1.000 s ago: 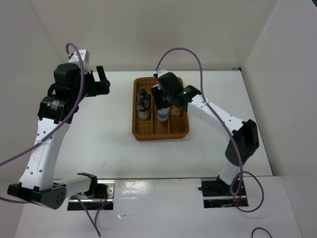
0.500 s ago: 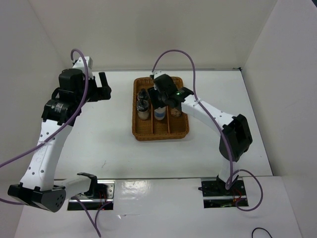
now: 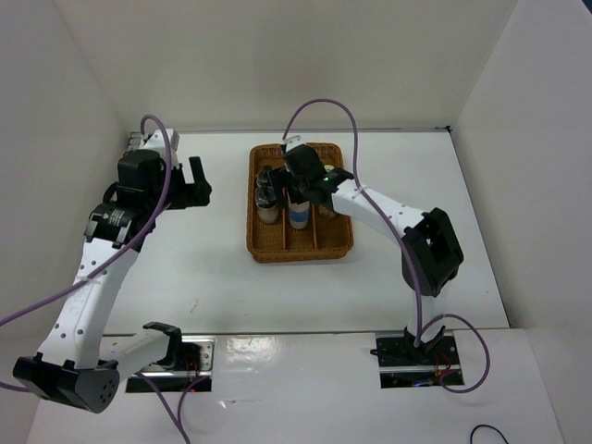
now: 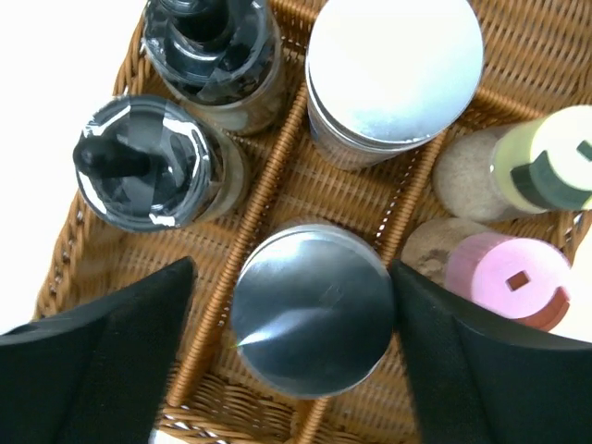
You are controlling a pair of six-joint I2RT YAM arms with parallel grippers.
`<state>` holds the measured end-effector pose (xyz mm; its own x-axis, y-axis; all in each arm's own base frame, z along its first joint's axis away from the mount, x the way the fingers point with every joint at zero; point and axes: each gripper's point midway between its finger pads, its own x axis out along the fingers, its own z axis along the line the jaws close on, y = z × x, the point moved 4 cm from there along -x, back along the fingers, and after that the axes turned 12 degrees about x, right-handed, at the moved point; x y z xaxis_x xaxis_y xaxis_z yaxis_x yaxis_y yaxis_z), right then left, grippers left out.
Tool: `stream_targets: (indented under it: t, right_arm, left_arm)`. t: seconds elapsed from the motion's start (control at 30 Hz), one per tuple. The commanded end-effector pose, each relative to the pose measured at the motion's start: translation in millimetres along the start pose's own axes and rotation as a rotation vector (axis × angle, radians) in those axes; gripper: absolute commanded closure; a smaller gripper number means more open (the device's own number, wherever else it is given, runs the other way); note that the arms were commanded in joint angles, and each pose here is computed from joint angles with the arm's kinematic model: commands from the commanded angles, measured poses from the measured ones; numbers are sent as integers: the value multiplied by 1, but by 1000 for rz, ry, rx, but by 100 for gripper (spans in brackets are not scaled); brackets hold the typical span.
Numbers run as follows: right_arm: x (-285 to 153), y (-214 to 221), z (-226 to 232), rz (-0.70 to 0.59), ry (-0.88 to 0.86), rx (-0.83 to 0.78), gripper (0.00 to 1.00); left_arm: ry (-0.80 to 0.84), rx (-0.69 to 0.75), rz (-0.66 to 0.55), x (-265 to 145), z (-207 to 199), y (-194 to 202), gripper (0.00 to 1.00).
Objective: Organize the condiment bottles
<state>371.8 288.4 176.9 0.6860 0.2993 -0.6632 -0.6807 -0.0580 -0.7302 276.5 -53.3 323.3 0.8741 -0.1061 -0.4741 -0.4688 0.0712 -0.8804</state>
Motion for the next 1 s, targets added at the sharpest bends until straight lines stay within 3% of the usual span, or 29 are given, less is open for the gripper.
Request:
stream_targets:
  t: [0.0, 0.13, 0.37, 0.57, 0.77, 0.97]
  right_arm:
    - [-4, -19, 3, -91, -5, 48, 3]
    - [-26, -31, 0, -141, -4, 71, 1]
    - [-101, -62, -9, -266, -21, 139, 1]
    - [-149, -55, -37, -367, 10, 198, 1]
    - [-158, -21, -77, -355, 29, 288, 1]
    - [-174, -14, -85, -387, 17, 291, 1]
  left_arm:
    - [44, -36, -53, -2, -6, -4, 0]
    - [73, -35, -57, -1, -10, 2, 0]
    - [72, -63, -25, 6, -11, 20, 0]
    - [81, -82, -20, 14, -13, 42, 0]
    - [90, -57, -16, 20, -14, 44, 0]
    - [69, -57, 13, 29, -11, 43, 0]
